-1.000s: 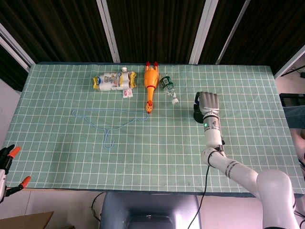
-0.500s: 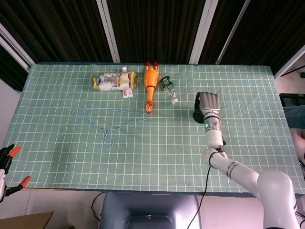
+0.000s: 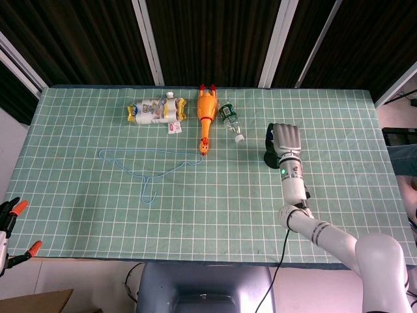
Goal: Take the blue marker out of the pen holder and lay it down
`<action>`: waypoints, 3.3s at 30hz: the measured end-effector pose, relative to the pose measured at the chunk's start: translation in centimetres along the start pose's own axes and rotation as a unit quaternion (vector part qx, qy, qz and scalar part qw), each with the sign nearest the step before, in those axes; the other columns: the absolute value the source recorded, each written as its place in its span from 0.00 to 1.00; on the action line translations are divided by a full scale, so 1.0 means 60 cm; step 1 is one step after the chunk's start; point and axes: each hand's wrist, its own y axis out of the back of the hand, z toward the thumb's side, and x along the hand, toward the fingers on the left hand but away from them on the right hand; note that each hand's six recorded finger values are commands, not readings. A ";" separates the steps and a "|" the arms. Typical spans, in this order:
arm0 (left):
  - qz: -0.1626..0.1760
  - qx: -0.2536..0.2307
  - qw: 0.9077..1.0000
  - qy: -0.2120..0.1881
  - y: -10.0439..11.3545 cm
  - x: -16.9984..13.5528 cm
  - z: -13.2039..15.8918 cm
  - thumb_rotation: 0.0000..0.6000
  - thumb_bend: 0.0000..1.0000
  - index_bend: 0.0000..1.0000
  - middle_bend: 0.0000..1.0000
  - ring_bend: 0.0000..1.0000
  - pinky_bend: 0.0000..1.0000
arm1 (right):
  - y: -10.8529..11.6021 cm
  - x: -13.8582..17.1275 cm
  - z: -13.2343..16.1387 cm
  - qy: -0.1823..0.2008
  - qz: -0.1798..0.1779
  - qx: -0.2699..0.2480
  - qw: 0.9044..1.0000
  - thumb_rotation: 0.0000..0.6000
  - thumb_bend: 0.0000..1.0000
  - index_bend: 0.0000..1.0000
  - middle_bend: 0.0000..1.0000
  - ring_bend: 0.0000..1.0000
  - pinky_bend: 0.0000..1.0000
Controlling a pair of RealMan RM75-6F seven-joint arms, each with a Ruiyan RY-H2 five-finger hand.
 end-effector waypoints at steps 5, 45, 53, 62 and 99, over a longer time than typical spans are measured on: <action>0.000 0.000 1.000 0.000 0.000 0.000 0.000 1.00 0.20 0.14 0.05 0.05 0.27 | 0.021 0.008 0.011 0.017 -0.031 -0.002 0.999 1.00 1.00 0.83 1.00 1.00 1.00; -0.004 -0.002 1.000 -0.001 -0.001 0.000 0.002 1.00 0.20 0.14 0.05 0.05 0.28 | -0.018 0.208 0.044 0.136 0.084 0.099 0.982 1.00 1.00 0.84 1.00 1.00 1.00; -0.005 -0.003 1.000 -0.001 0.000 -0.002 0.001 1.00 0.20 0.14 0.05 0.05 0.28 | -0.070 0.207 0.035 0.102 0.140 0.161 0.972 1.00 1.00 0.84 1.00 1.00 1.00; -0.003 -0.006 1.000 0.000 0.001 -0.003 0.000 1.00 0.20 0.14 0.05 0.05 0.28 | -0.105 0.188 0.036 0.104 0.137 0.169 0.971 1.00 0.87 0.63 1.00 1.00 1.00; -0.014 0.010 1.000 -0.004 -0.011 0.009 0.010 1.00 0.21 0.15 0.06 0.05 0.28 | 0.068 0.389 -0.210 0.044 -0.088 0.033 0.995 1.00 0.24 0.09 0.06 0.08 0.16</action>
